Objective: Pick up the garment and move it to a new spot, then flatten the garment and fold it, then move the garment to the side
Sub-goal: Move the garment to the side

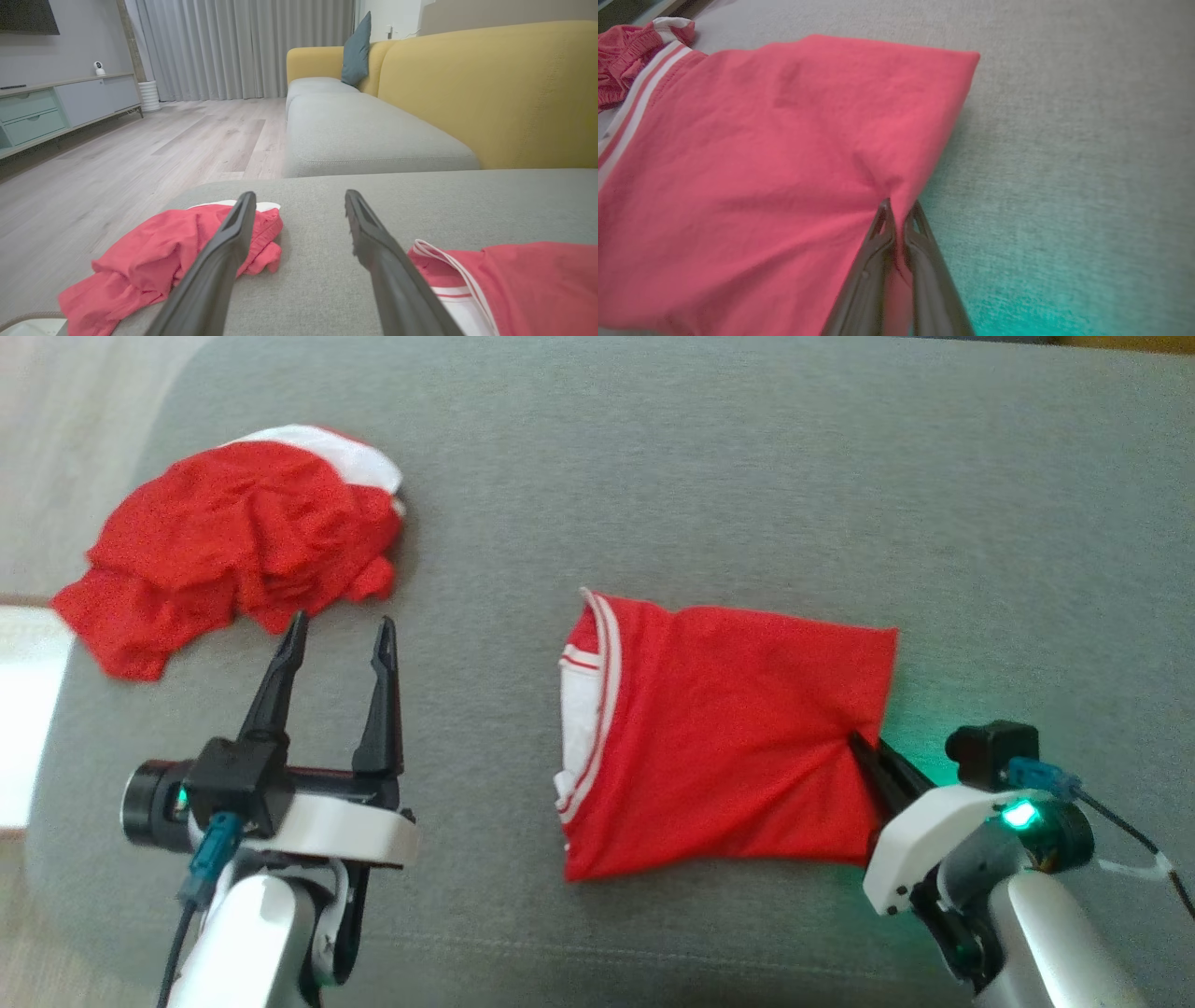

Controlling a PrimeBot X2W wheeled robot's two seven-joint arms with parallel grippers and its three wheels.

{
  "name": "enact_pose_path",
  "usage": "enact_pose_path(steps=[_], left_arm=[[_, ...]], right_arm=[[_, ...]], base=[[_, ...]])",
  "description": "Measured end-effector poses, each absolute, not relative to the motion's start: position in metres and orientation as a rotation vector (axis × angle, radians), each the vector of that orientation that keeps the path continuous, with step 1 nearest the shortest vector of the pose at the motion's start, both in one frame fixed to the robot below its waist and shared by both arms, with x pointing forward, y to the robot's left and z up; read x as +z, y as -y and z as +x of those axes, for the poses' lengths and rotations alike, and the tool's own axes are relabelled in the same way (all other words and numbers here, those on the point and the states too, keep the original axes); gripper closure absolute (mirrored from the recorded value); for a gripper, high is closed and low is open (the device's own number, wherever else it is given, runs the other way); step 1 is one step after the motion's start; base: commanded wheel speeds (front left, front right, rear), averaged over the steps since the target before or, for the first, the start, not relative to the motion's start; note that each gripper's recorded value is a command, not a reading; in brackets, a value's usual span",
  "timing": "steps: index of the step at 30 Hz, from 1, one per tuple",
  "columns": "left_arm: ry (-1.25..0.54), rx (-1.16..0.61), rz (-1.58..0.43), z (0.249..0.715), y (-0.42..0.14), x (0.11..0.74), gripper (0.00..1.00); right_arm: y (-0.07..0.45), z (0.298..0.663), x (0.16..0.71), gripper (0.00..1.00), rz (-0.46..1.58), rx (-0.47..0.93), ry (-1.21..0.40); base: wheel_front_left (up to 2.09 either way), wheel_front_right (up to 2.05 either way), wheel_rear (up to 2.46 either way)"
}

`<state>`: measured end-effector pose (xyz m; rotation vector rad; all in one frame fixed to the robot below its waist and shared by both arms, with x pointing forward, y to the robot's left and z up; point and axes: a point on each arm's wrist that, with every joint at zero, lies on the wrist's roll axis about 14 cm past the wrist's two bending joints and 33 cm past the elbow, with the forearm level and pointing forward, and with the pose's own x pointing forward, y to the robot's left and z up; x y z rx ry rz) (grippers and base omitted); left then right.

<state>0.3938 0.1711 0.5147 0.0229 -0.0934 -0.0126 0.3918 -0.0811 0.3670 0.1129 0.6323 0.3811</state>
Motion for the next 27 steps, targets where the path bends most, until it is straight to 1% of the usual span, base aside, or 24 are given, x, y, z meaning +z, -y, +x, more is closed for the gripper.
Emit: enact_pose_path(steps=[4, 8, 12, 13, 18, 22, 27], left_arm=[[0.112, -0.060, 0.015, 0.403, -0.156, 0.518, 0.00], [0.135, -0.134, -0.002, 0.414, -0.131, 0.522, 0.00], [0.145, -0.244, -0.025, 0.427, -0.095, 0.522, 0.00], [0.161, -0.309, -0.033, 0.437, -0.073, 0.524, 0.00], [0.213, -0.453, -0.066, 0.465, -0.025, 0.531, 0.00], [0.188, -0.541, -0.082, 0.476, 0.005, 0.514, 0.00], [0.155, -0.612, -0.103, 0.486, 0.028, 0.492, 0.00]], right_arm=[[0.093, 0.392, 0.383, 1.00, 0.066, 0.376, -0.574], [0.124, 0.390, 0.397, 1.00, 0.021, 0.321, -0.533], [0.180, 0.393, 0.407, 1.00, -0.036, 0.202, -0.518], [0.210, 0.402, 0.420, 1.00, -0.059, 0.132, -0.487], [0.285, 0.431, 0.455, 1.00, -0.111, -0.039, -0.400], [0.334, 0.445, 0.469, 1.00, -0.160, -0.145, -0.380], [0.386, 0.446, 0.480, 1.00, -0.200, -0.271, -0.371]], base=[[0.00, 0.00, 0.00], [0.00, 0.00, 0.00], [0.00, 0.00, 0.00], [0.00, 0.00, 0.00], [0.00, 0.00, 0.00], [0.00, 0.00, 0.00], [0.00, 0.00, 0.00]])
